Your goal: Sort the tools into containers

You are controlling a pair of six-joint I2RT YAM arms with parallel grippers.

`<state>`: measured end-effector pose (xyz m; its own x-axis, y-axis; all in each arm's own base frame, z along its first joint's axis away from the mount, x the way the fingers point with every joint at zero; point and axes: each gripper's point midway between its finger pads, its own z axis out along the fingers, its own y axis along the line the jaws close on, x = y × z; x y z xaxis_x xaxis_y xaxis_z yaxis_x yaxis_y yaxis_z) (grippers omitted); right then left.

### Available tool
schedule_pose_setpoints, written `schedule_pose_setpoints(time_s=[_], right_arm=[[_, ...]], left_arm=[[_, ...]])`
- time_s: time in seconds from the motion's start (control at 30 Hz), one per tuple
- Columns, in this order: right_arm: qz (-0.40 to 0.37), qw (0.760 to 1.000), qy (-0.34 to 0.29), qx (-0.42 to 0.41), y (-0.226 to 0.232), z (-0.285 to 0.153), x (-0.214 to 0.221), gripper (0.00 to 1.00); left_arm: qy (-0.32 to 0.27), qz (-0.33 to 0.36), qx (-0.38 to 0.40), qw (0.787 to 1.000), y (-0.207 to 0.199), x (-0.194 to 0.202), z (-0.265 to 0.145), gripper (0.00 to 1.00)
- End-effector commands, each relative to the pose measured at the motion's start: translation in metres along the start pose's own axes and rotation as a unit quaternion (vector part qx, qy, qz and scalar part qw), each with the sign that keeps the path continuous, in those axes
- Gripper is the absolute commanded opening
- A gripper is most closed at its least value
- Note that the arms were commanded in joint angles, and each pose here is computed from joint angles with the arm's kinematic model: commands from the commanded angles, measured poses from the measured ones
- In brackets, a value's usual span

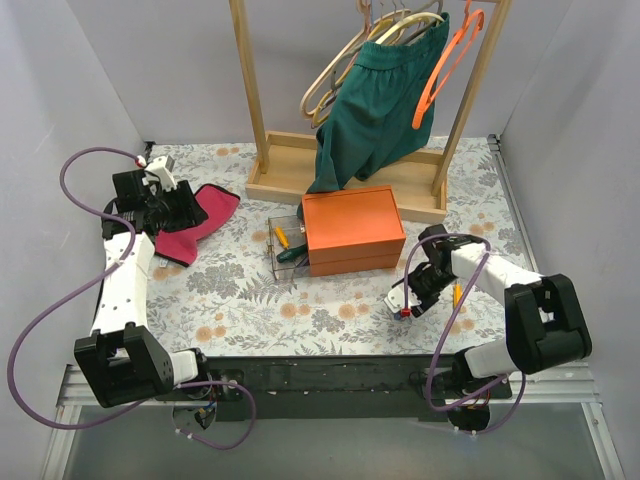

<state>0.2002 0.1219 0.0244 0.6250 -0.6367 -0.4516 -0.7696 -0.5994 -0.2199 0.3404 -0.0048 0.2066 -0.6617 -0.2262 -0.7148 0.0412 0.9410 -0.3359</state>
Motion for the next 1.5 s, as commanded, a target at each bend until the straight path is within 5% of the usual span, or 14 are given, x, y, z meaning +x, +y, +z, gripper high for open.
schedule_pose_setpoints(time_s=[0.0, 0.07, 0.23, 0.3, 0.57, 0.63, 0.83, 0.97, 1.07, 1.47], right_arm=[[-0.113, 0.993, -0.004, -0.034, 0.005, 0.017, -0.001, 0.47], [-0.107, 0.992, 0.0, -0.069, 0.017, 0.021, 0.0, 0.21], [-0.07, 0.989, -0.008, -0.133, 0.03, 0.007, -0.013, 0.01], [-0.054, 0.989, -0.035, -0.133, 0.032, -0.009, -0.036, 0.01], [-0.045, 0.986, -0.154, 0.037, -0.08, -0.107, -0.159, 0.01], [0.016, 0.98, -0.196, 0.036, -0.096, -0.115, -0.185, 0.01], [0.236, 0.896, -0.376, 0.008, -0.17, -0.164, -0.259, 0.01], [0.248, 0.858, -0.443, 0.079, -0.233, -0.181, -0.277, 0.01], [0.341, 0.812, -0.47, 0.068, -0.256, -0.165, -0.278, 0.01], [0.386, 0.789, -0.451, 0.156, -0.337, -0.083, -0.26, 0.01]], left_arm=[[-0.01, -0.007, 0.01, 1.0, -0.003, -0.002, -0.011, 0.45], [-0.011, -0.011, 0.008, 1.0, 0.0, -0.002, -0.011, 0.45], [-0.015, -0.016, 0.011, 1.0, 0.001, -0.005, -0.012, 0.45], [-0.017, -0.018, 0.013, 1.0, 0.0, -0.004, -0.011, 0.46], [-0.017, -0.039, 0.041, 0.998, -0.006, -0.007, 0.0, 0.46], [-0.018, -0.042, 0.045, 0.998, -0.006, -0.009, 0.002, 0.46], [-0.027, -0.04, 0.052, 0.997, -0.009, -0.016, 0.002, 0.46], [-0.03, -0.042, 0.057, 0.997, -0.013, -0.011, -0.002, 0.47], [-0.033, -0.042, 0.056, 0.997, -0.014, -0.006, -0.007, 0.47], [-0.044, -0.03, 0.046, 0.998, -0.016, 0.006, -0.026, 0.47]])
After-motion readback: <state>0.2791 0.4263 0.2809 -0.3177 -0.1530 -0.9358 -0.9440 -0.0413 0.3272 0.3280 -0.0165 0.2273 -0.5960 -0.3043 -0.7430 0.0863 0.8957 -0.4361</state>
